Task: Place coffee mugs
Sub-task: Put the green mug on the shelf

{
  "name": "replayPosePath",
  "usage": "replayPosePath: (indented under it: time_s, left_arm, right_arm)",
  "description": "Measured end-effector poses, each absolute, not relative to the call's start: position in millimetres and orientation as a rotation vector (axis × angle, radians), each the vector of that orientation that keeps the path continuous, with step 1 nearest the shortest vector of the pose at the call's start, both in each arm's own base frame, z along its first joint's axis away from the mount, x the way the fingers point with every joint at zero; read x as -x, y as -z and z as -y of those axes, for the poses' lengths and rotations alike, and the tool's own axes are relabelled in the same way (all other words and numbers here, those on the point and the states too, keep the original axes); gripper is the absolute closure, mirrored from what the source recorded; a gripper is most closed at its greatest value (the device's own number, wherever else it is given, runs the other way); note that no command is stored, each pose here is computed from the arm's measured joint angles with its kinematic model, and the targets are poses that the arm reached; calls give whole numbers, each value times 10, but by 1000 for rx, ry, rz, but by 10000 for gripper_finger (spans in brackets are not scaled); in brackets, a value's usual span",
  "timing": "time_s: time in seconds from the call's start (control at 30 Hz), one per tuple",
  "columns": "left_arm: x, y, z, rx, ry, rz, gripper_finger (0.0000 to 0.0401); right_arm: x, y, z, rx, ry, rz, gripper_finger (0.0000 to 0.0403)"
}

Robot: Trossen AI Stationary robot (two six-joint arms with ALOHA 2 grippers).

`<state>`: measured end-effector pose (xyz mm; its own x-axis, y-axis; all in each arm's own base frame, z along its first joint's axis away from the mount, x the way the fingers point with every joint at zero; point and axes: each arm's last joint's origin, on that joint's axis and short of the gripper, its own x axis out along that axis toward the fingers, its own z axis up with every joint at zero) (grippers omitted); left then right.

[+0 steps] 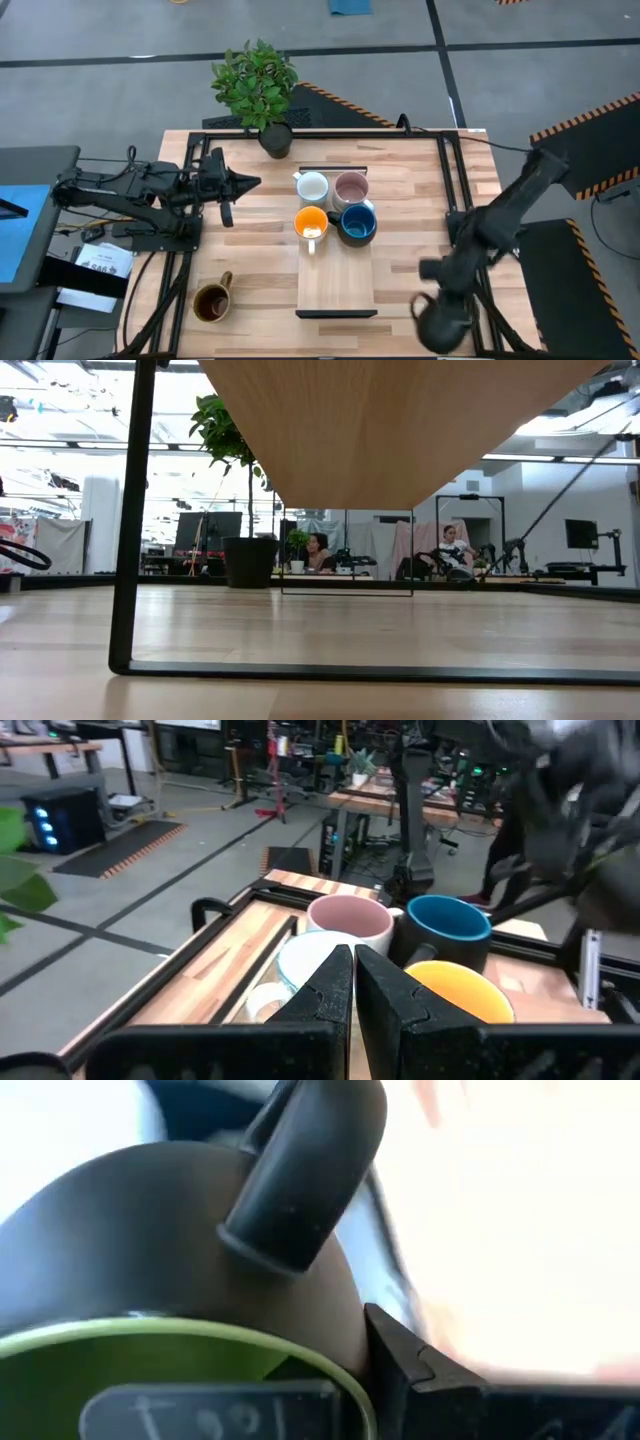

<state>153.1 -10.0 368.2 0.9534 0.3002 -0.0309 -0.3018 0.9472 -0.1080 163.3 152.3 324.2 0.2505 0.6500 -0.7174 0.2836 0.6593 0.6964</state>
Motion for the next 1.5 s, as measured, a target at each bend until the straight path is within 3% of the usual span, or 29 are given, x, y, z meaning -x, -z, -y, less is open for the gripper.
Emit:
replayPosePath:
  time_s: [0.1,0.2,0.37,0.57,0.87,1.5]
  left_arm:
    - [-1526,-3683,92,111,-334,-12,401]
    - [-1526,-3682,91,106,-338,-13,401]
    - [-1526,-3681,91,69,-337,-20,401]
    - [-1525,-3681,91,33,-337,-26,401]
    - [-1525,-3681,91,14,-337,-30,401]
    - [-1525,-3680,91,8,-338,-32,401]
  right_arm:
    - [-1777,-3660,-1278,-971,-248,-1074,364]
    - [-1951,-3856,-1115,-970,-117,-995,364]
    - [-2331,-3848,-1057,-862,89,-1138,364]
    - [-2664,-3777,-1158,-780,198,-1300,364]
    - [-2979,-3647,-1256,-813,338,-1346,364]
    - [-3150,-3459,-1268,-840,489,-1338,349]
